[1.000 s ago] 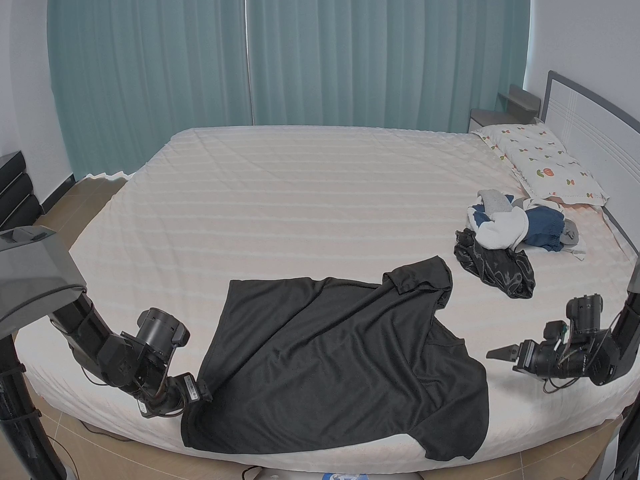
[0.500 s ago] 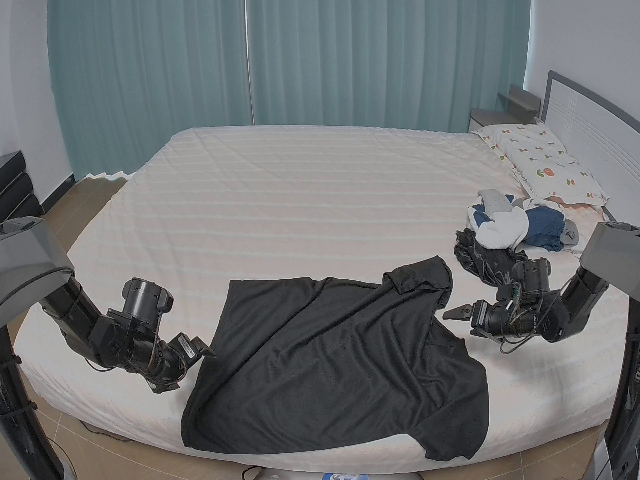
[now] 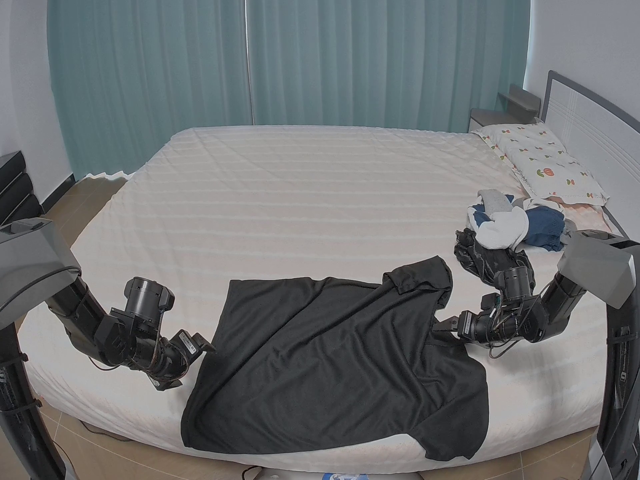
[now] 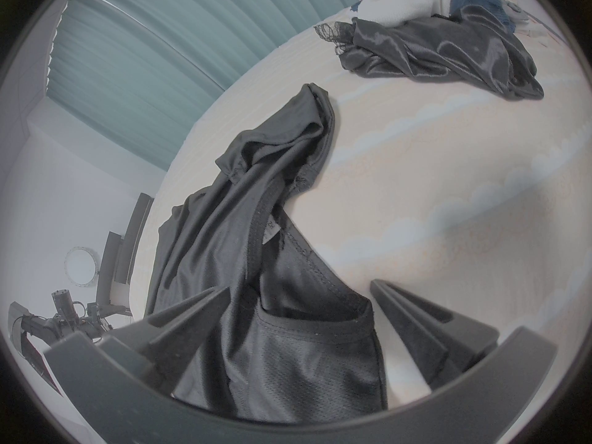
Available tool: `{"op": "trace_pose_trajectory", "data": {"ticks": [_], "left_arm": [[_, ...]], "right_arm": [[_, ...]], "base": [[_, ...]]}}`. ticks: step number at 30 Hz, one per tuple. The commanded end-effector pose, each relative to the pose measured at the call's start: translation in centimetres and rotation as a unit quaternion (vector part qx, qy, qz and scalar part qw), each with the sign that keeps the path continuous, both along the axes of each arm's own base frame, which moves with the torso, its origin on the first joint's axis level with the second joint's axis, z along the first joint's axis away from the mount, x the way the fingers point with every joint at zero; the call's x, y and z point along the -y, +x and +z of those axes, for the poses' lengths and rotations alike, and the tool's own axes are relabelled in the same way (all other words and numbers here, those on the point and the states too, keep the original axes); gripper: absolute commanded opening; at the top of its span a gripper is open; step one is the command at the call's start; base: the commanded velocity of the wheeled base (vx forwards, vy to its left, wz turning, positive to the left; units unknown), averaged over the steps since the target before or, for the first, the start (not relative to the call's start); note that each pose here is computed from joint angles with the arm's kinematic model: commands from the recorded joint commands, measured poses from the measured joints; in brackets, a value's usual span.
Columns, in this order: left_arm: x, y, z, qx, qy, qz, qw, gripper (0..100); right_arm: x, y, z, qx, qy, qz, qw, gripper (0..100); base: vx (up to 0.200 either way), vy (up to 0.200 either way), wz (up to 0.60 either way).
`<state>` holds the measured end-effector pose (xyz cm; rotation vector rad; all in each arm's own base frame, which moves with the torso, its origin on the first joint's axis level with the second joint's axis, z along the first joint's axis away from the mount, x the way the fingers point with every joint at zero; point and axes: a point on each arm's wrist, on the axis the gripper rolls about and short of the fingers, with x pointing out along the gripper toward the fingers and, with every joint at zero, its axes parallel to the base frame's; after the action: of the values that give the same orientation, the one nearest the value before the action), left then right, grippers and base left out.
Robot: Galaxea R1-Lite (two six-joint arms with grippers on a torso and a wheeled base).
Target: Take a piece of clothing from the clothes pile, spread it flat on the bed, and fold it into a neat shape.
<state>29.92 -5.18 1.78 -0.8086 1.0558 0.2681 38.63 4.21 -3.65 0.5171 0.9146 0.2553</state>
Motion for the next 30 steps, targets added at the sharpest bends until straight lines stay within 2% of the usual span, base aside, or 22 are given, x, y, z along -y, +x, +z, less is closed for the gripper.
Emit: {"op": "trace_pose_trajectory", "data": {"ticks": [1, 11, 18, 30], "left_arm": [[0.0, 0.0, -0.1, -0.001, 0.0, 0.0, 1.0, 100], [-0.2, 0.1, -0.1, -0.002, 0.001, 0.004, 1.0, 100], [-0.5, 0.2, -0.1, 0.001, 0.003, 0.01, 0.9999, 100], [-1.0, 0.5, 0.0, 0.009, 0.003, 0.019, 0.9998, 100]], "right_arm": [[0.4, -0.1, -0.4, -0.008, 0.0, -0.005, 1.0, 0], [2.7, -0.9, -0.2, -0.016, 0.002, -0.037, 0.9992, 0], [5.5, -3.5, 1.4, -0.026, 0.009, -0.075, 0.9968, 0], [8.8, -6.4, 1.7, 0.0, 0.003, -0.124, 0.9922, 0]], "base": [[0.0, 0.0, 0.0], [0.0, 0.0, 0.0], [0.0, 0.0, 0.0], [0.0, 0.0, 0.0]]}}
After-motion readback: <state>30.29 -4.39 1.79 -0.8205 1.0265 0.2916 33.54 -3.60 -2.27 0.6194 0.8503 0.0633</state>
